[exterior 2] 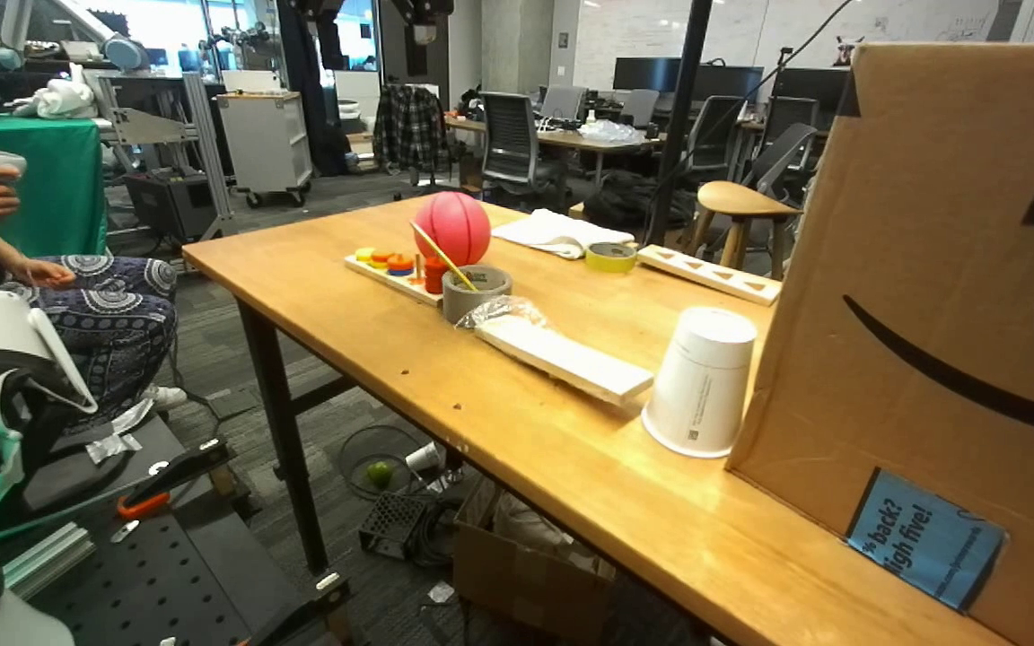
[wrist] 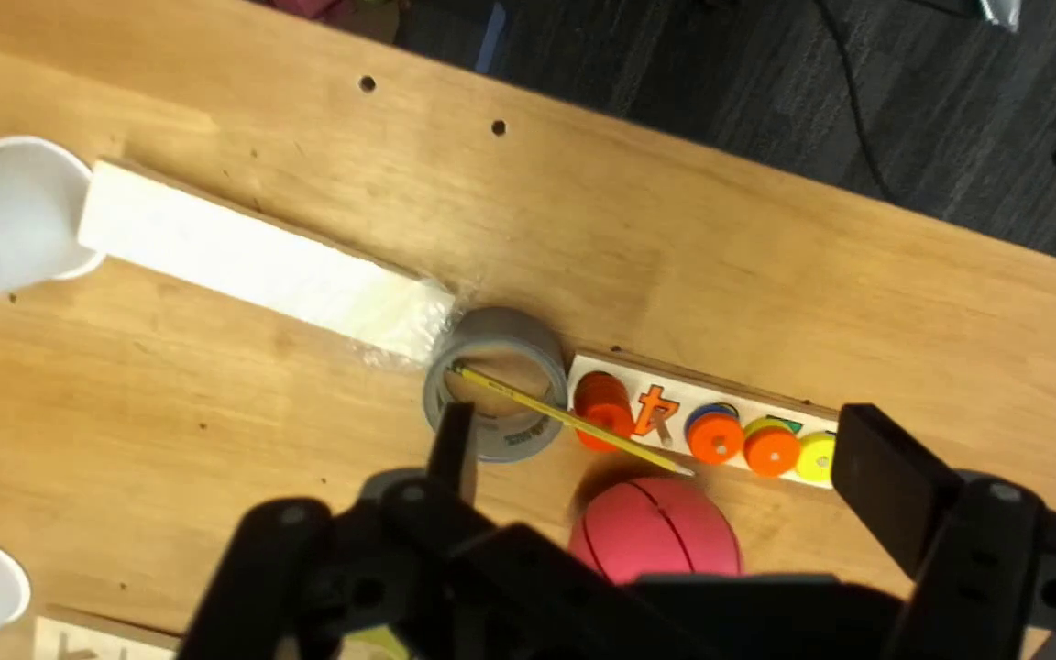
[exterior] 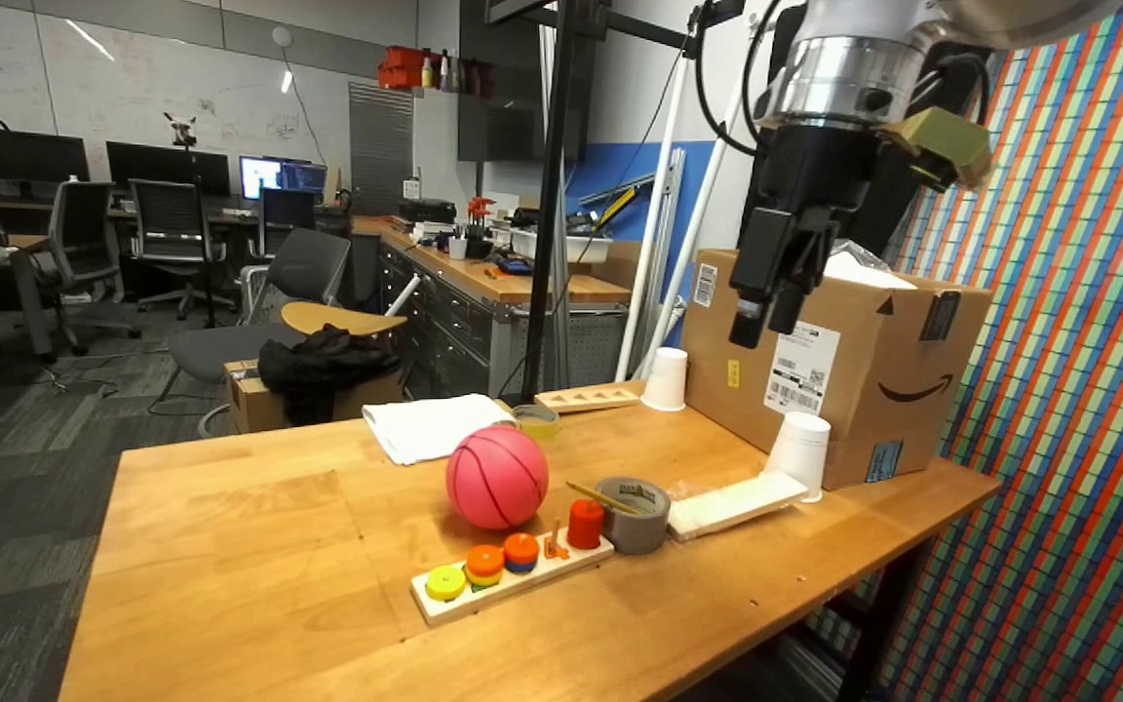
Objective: Move the basketball to the right.
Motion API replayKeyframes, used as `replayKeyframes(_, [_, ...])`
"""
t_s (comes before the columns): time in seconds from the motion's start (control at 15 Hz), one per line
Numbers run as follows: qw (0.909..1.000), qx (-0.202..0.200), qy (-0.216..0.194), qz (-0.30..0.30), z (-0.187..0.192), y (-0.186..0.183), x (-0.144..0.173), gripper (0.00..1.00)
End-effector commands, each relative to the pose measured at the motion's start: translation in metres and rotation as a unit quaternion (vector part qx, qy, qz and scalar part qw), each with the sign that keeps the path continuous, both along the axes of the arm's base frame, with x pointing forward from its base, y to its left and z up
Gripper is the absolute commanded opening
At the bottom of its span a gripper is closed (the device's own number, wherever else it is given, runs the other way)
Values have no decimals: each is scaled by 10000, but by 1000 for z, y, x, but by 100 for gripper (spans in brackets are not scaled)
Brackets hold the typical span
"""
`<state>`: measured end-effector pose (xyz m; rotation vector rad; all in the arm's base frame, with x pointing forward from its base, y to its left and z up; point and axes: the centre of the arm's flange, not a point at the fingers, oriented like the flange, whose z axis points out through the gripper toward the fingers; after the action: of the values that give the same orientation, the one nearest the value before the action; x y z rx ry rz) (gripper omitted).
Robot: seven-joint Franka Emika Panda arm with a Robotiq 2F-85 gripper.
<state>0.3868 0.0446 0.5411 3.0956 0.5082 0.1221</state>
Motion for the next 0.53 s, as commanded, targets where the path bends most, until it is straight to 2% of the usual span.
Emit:
replayKeyframes(0.0, [9999,-23,-41,148,18,61,43,100])
replayKeyframes(0.13, [9995,-110,-66,285,21,99,56,100])
replayKeyframes(0.47, [9953,-32,-260,928,19,187,76,100])
